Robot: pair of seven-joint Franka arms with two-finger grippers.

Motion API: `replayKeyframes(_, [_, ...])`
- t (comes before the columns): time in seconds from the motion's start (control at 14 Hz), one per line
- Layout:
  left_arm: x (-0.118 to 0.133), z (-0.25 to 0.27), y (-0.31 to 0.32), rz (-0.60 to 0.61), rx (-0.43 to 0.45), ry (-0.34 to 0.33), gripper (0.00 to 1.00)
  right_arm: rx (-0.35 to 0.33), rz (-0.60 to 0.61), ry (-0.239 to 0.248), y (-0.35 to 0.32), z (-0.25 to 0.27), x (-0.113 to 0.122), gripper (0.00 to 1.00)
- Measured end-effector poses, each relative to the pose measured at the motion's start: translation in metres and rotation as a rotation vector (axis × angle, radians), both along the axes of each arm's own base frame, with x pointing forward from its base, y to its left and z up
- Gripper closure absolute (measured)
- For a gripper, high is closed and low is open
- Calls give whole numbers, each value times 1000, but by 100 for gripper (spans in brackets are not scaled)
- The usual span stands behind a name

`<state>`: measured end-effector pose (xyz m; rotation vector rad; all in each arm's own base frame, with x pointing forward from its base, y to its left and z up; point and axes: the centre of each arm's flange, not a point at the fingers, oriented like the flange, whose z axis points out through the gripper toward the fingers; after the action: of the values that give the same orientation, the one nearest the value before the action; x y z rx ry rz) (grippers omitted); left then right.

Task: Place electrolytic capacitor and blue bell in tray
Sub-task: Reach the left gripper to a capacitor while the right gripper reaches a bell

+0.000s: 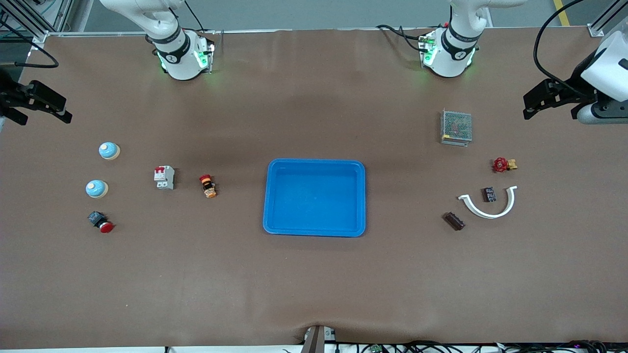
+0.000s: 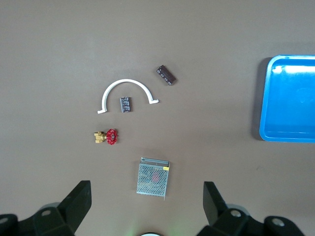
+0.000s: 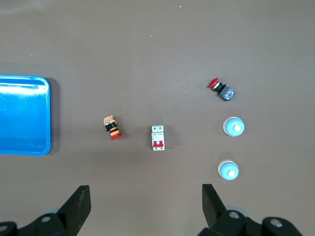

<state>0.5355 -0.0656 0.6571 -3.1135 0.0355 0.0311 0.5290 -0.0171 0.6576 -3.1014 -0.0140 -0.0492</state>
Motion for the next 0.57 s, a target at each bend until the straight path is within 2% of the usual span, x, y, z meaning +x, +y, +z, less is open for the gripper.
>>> replayKeyframes(0.36, [0, -1, 3, 6, 1, 10, 0, 0, -22, -5, -11, -1, 0, 0])
replayKeyframes(0.57, [4, -12, 16, 30, 3, 33, 0, -1, -105, -9, -57, -14, 6, 0])
